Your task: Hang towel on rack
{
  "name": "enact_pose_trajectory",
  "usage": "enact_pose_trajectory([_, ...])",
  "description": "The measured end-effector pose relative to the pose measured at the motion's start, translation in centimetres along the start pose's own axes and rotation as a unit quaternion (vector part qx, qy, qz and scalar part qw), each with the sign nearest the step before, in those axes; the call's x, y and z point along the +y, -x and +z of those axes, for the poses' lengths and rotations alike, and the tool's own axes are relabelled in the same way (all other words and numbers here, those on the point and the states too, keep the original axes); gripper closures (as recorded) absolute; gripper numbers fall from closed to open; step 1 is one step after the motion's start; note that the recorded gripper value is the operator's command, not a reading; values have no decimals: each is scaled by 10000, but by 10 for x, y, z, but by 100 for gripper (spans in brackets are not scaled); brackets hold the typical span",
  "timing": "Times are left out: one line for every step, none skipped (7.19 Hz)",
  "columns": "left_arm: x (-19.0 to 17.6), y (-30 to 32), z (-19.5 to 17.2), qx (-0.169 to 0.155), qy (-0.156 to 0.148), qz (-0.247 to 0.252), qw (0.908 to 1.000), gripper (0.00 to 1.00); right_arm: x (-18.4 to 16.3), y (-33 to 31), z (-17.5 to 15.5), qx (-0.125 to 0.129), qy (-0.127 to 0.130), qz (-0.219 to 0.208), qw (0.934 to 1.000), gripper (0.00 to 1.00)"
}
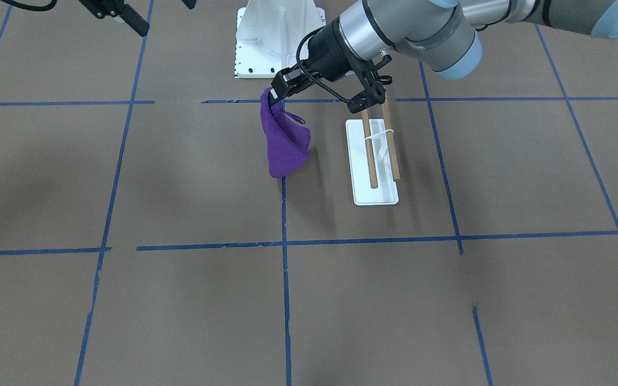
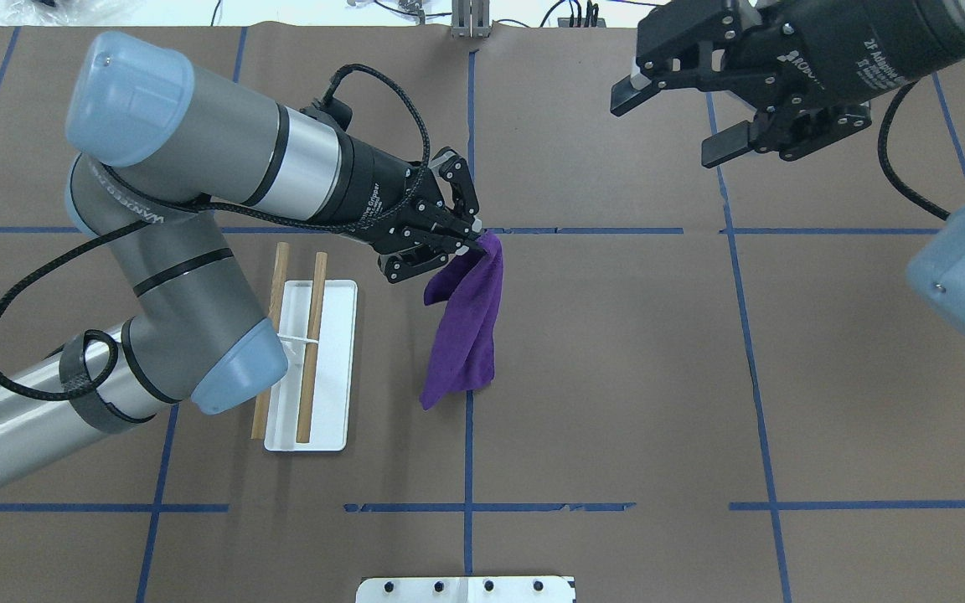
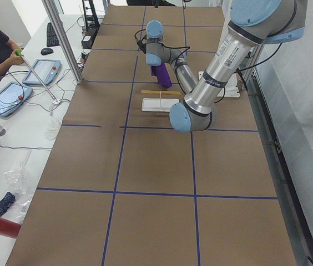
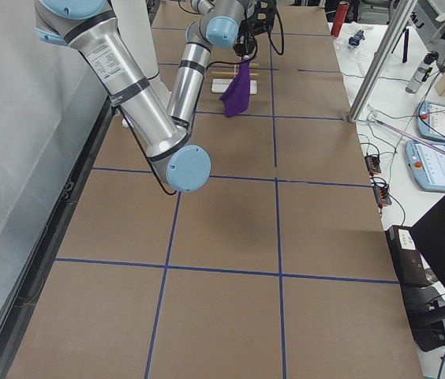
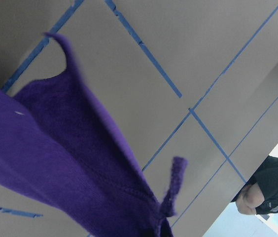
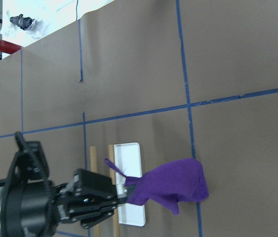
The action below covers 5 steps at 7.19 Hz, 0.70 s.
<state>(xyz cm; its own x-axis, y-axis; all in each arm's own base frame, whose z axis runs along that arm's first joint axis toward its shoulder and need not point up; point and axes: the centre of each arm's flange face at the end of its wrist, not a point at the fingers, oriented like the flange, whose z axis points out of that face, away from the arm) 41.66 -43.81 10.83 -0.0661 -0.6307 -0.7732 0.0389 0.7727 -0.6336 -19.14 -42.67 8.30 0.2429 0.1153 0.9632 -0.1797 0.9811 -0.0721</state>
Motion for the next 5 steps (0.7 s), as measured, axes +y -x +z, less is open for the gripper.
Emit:
enact_pose_trajectory([-9,17,-12,-3,-108,-5,9999,100,-14,-30,2,226,-123,186,9995,0])
enact_pose_trajectory([-23,29,-30,11,-260,105,9996,100,-32,-64,3,494,-288,255,9980,0])
enact_pose_trajectory([-43,45,-54,2,-473,333,9983,100,-51,-95,4,761,-422,228,9959,0])
enact_pose_trajectory([-66,73,-85,-84,-728,582,9956,100,-69,-118,8,989,-490,159,9938,0])
enact_pose_trajectory([-85,105,-115,-226,-966,799,9919,100,-85,-141,15,1219,-529,109,9911,0])
